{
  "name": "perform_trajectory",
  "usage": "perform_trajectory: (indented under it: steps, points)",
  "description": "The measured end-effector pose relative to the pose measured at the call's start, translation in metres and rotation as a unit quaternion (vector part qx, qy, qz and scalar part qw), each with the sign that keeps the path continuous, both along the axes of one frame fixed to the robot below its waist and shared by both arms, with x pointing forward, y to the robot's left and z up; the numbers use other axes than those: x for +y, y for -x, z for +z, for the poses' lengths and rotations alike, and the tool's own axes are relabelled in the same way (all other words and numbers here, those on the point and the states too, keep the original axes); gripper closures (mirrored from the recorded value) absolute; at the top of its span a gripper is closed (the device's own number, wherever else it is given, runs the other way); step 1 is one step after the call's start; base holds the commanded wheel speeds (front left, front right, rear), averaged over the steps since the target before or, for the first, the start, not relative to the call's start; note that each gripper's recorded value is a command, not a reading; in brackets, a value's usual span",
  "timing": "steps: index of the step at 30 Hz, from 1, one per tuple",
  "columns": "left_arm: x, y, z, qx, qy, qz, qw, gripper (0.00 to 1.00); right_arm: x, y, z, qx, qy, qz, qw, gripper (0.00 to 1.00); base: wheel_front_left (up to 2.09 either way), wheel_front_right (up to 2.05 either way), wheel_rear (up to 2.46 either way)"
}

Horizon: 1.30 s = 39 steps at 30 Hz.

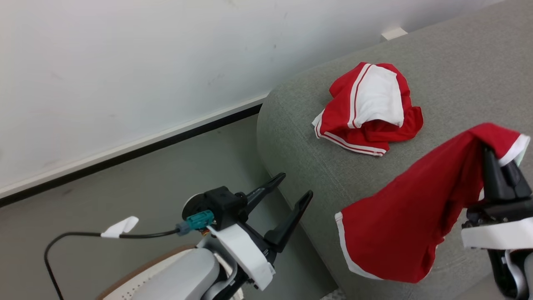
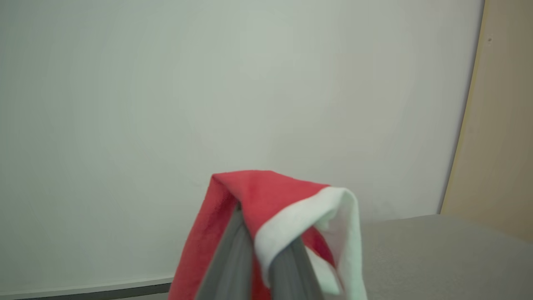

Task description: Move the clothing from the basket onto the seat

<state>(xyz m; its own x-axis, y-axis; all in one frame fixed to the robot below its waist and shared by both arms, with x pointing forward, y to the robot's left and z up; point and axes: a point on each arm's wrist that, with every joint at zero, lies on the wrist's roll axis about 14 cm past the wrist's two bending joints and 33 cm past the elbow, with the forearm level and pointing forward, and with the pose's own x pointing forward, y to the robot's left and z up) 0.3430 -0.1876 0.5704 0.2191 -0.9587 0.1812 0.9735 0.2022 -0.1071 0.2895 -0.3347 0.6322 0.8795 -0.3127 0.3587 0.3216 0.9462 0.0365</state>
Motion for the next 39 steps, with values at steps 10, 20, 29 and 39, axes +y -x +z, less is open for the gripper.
perform_trajectory:
  steps: [10, 20, 29, 39]
  points:
    - [0.021, -0.032, -0.028, 0.009, -0.022, 0.015, 1.0, 0.0, -0.018, -0.053, 0.045, 0.015, 0.084, 0.01, 0.996, 1.0, 0.0, 0.0, 0.0]
    - [0.068, -0.081, -0.08, 0.041, -0.049, 0.052, 0.997, 0.0, -0.091, -0.12, 0.083, 0.053, 0.132, -0.06, 0.988, 1.0, 0.0, 0.0, 0.0]
    - [0.096, -0.099, -0.116, 0.076, -0.065, 0.079, 0.992, 0.0, -0.112, -0.178, -0.025, 0.213, 0.077, -0.069, 0.972, 1.0, 0.0, 0.0, 0.0]
    - [0.119, -0.112, -0.136, 0.092, -0.076, 0.108, 0.987, 0.0, -0.105, -0.171, -0.181, 0.411, -0.038, -0.069, 0.908, 1.0, 0.0, 0.0, 0.0]
